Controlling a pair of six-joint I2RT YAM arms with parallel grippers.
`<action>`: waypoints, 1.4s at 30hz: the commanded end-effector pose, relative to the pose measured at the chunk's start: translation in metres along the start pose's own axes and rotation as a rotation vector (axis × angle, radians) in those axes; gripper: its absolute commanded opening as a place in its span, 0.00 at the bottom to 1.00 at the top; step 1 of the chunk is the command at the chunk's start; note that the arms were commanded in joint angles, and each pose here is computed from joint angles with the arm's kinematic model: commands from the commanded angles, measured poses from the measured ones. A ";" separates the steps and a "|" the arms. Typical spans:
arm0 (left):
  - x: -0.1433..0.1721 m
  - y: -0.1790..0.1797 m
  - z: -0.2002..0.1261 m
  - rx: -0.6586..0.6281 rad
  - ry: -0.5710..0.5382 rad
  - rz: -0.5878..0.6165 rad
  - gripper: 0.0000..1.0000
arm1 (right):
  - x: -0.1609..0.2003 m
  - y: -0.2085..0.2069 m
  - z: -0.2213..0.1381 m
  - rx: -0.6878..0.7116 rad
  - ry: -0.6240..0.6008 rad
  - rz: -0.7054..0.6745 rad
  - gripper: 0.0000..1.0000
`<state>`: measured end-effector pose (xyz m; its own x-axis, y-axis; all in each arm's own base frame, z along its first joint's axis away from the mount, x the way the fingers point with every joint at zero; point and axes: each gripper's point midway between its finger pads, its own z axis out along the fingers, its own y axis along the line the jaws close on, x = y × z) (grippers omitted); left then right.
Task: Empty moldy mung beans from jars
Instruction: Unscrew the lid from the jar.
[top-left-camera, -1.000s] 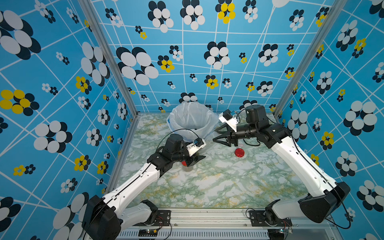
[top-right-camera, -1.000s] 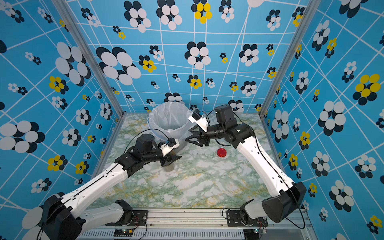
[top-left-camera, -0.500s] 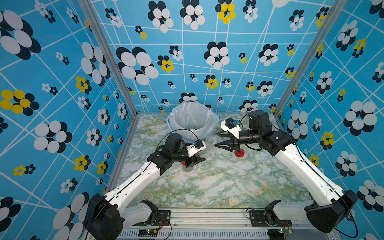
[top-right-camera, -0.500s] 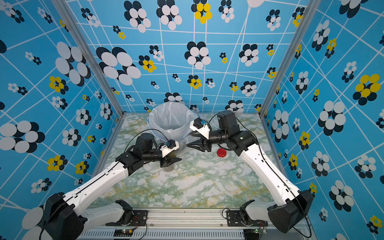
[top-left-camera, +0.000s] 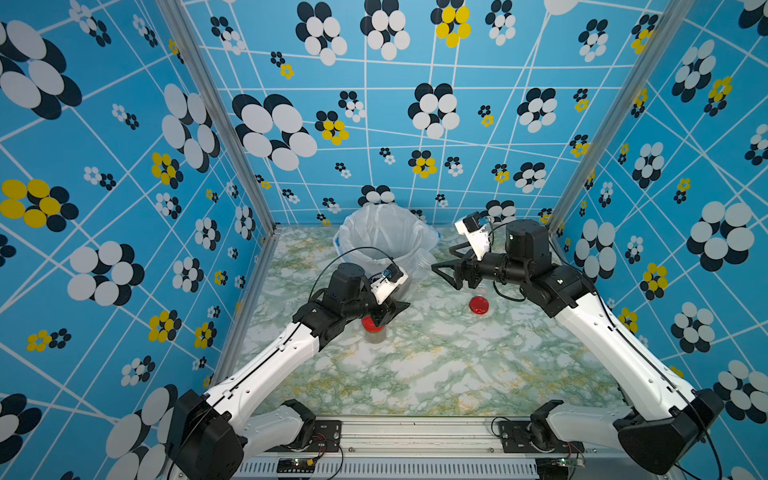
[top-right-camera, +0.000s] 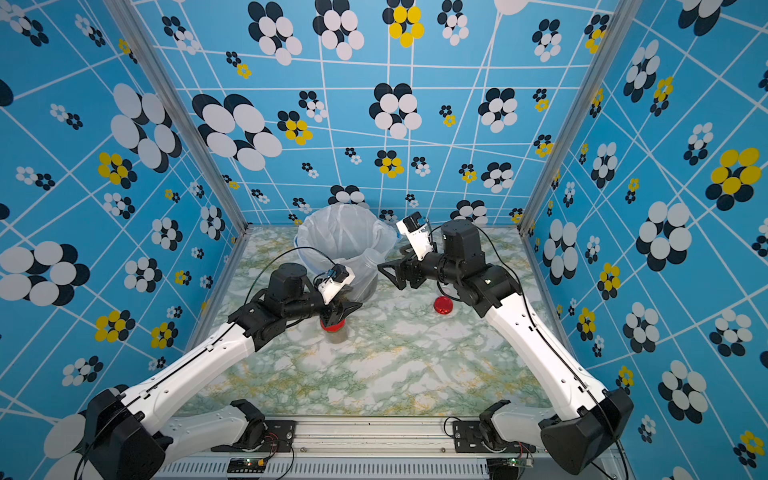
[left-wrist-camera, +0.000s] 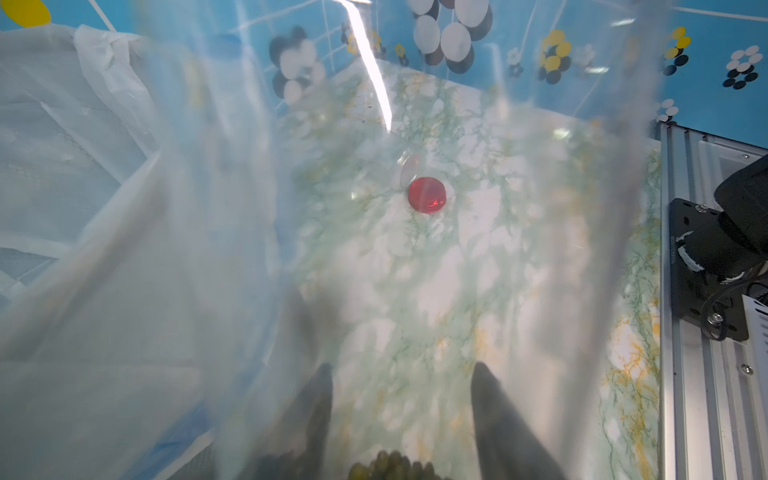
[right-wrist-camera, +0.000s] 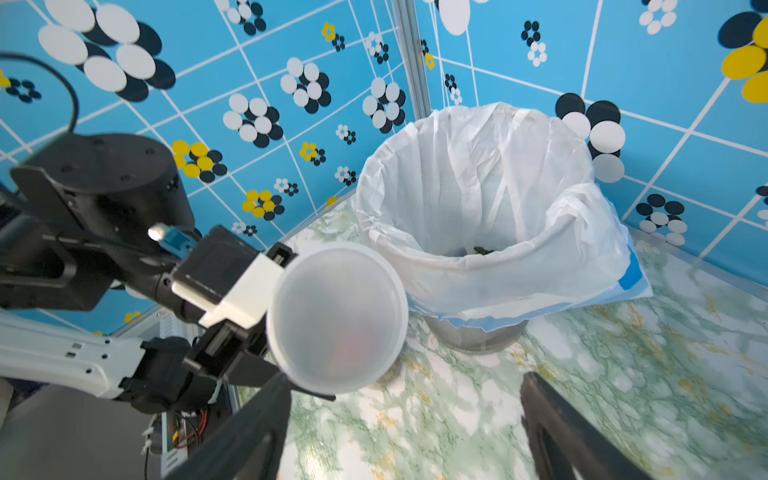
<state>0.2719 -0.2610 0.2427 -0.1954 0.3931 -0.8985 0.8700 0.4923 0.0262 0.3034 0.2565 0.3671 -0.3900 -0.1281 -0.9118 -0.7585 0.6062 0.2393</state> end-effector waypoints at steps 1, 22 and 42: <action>-0.023 -0.001 -0.007 -0.044 -0.049 0.042 0.33 | -0.027 -0.002 -0.004 0.030 -0.128 0.171 0.88; -0.021 0.008 -0.002 -0.117 0.000 0.053 0.32 | -0.004 0.016 0.029 -0.044 -0.033 0.328 0.63; 0.001 0.008 0.000 0.030 0.024 -0.006 0.34 | -0.006 0.022 0.009 -0.126 -0.096 0.063 0.27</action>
<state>0.2815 -0.2570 0.2421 -0.1804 0.4295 -0.8849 0.8612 0.5036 0.0689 0.3012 0.2878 0.3644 -0.5396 0.0435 -0.8408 -0.7011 0.5298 0.4773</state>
